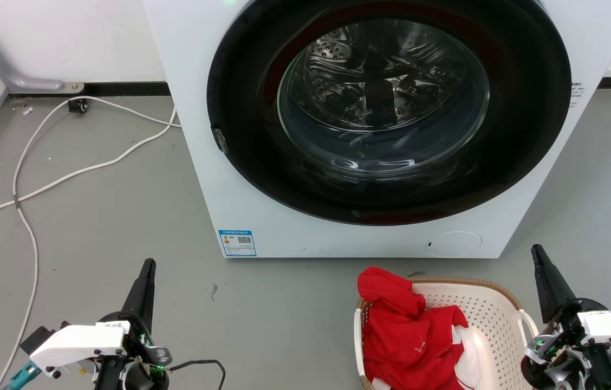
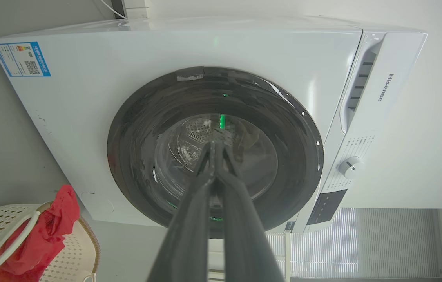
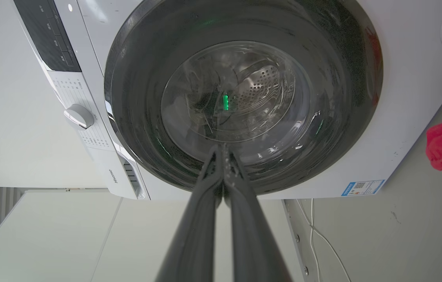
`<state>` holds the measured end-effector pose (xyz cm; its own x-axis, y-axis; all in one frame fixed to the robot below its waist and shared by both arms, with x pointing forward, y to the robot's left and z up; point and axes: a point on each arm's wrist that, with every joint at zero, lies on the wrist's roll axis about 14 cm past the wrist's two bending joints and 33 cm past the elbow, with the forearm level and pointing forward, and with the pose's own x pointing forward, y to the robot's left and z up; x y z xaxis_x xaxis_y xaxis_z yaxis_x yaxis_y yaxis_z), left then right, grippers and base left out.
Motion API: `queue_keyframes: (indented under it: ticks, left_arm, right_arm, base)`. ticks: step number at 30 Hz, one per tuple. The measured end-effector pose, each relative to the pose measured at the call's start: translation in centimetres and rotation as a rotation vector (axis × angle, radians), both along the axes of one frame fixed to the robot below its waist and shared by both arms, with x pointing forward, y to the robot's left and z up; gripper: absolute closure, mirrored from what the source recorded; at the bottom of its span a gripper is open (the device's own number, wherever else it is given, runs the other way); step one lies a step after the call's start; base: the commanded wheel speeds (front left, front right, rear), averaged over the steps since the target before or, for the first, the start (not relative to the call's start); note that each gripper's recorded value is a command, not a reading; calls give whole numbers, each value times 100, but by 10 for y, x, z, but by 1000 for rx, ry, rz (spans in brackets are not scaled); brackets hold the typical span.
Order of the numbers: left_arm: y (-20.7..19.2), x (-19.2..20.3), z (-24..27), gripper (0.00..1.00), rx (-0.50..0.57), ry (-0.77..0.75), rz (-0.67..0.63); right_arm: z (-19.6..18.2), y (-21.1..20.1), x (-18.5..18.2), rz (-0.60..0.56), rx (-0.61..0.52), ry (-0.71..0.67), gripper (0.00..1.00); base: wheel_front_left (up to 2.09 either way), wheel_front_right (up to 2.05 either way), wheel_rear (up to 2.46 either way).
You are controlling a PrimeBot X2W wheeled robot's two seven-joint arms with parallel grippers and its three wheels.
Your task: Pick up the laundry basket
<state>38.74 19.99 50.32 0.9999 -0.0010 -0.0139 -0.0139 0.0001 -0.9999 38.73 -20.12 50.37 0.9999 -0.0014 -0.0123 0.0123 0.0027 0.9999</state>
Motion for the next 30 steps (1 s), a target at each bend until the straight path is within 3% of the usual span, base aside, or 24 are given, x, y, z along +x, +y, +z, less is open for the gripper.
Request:
queue_keyframes:
  ticks: [13, 14, 25, 30]
  left_arm:
    - [0, 0, 0, 100, 0, 0, 0]
    - [0, -1, -2, 0, -1, 6, 0]
    - [-5, -5, -12, 0, 8, 37, 14]
    - [-3, -3, -5, 0, 97, 18, 26]
  right_arm:
    - [0, 0, 0, 0, 0, 0, 100]
    - [-2, 0, -1, 0, 1, 6, 0]
    - [-9, 3, -6, -19, -13, 27, 0]
    - [-5, 2, -5, -28, -95, 17, 0]
  base:
    - [0, 0, 0]
    - [0, 0, 0]
    - [0, 0, 0]
    - [0, 0, 0]
